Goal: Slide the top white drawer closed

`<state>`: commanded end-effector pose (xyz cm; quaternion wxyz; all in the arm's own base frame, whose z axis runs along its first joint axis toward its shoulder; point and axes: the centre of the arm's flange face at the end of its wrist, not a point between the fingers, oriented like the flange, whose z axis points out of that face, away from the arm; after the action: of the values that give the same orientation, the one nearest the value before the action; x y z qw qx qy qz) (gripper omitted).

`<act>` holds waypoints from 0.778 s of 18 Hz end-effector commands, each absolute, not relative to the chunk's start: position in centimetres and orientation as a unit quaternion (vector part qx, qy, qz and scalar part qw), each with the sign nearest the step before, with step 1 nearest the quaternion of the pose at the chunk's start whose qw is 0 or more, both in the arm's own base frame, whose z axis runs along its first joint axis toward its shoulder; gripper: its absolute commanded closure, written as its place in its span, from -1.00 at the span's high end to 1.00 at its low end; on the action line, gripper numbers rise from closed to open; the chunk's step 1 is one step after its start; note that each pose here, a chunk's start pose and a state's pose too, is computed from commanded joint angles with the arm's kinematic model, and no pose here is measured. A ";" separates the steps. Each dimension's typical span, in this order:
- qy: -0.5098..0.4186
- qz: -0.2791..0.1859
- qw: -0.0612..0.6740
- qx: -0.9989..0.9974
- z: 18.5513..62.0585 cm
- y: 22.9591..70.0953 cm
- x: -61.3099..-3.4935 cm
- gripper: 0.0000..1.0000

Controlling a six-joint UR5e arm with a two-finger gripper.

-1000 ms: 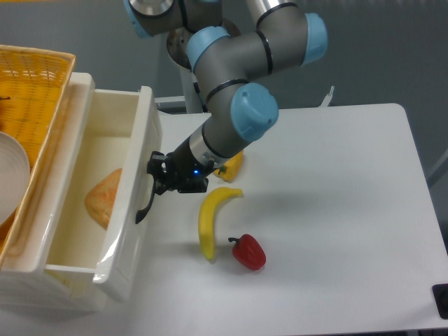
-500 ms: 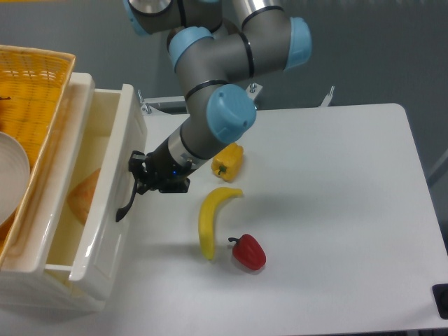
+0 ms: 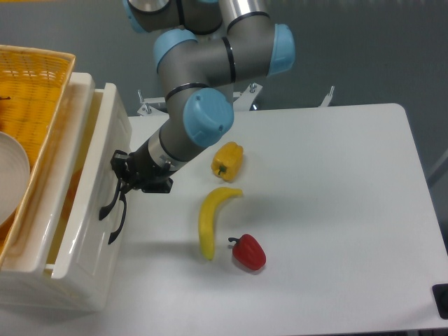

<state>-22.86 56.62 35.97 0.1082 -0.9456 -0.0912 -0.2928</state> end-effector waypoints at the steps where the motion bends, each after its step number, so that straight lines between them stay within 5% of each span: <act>1: -0.091 -0.293 0.108 -0.946 36.0 56.7 -22.8 -0.93; 14: -0.081 -0.282 0.113 -0.949 36.2 58.2 -20.4 -0.82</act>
<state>-20.42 58.23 36.18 0.1128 -0.9492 -0.0807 -0.2824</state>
